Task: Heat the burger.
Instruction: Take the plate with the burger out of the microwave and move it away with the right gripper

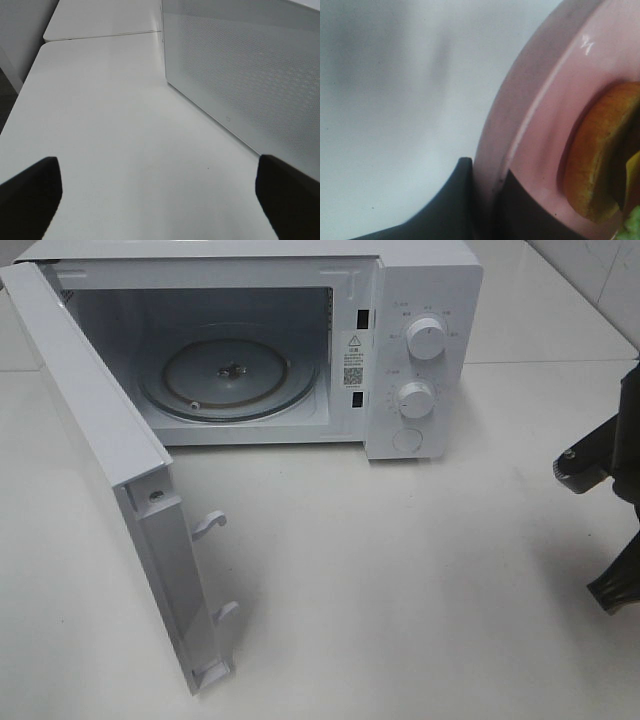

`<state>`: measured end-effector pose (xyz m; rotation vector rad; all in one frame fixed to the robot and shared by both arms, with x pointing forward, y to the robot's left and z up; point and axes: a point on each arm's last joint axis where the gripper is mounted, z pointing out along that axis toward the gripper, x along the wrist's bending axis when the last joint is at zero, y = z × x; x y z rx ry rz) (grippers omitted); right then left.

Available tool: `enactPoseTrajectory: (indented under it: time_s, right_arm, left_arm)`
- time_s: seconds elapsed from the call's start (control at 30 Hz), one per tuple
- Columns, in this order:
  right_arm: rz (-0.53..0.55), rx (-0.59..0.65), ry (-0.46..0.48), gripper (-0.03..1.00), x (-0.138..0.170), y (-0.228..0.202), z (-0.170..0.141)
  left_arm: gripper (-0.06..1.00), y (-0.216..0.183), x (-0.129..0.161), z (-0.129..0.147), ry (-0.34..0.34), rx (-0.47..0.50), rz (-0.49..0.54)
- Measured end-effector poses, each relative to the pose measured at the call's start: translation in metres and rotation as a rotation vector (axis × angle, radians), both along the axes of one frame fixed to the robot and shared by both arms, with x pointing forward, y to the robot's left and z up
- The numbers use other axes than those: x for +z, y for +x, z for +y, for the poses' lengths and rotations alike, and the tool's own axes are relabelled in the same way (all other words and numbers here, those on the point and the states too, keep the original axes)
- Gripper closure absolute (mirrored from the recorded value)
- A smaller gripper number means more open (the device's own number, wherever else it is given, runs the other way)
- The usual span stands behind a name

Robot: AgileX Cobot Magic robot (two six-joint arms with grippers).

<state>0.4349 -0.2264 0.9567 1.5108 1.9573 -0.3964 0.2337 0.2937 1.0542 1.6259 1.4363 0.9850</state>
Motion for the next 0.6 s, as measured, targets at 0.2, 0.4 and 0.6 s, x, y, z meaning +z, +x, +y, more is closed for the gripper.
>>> enactPoseTrajectory:
  time_s: [0.2,0.4,0.6]
  right_arm:
    - [0.018,-0.040,0.019,0.89,-0.010,0.008,-0.007]
    - [0.063,-0.066,0.029,0.89,-0.032,0.020,-0.014]
    - [0.089,-0.092,0.061,0.89,-0.051,0.029,-0.020]
  left_arm:
    - [-0.03,0.000,0.000,0.000,0.000,0.000,0.000]
    - [-0.03,0.000,0.000,0.000,0.000,0.000,0.000]
    - [-0.03,0.000,0.000,0.000,0.000,0.000,0.000]
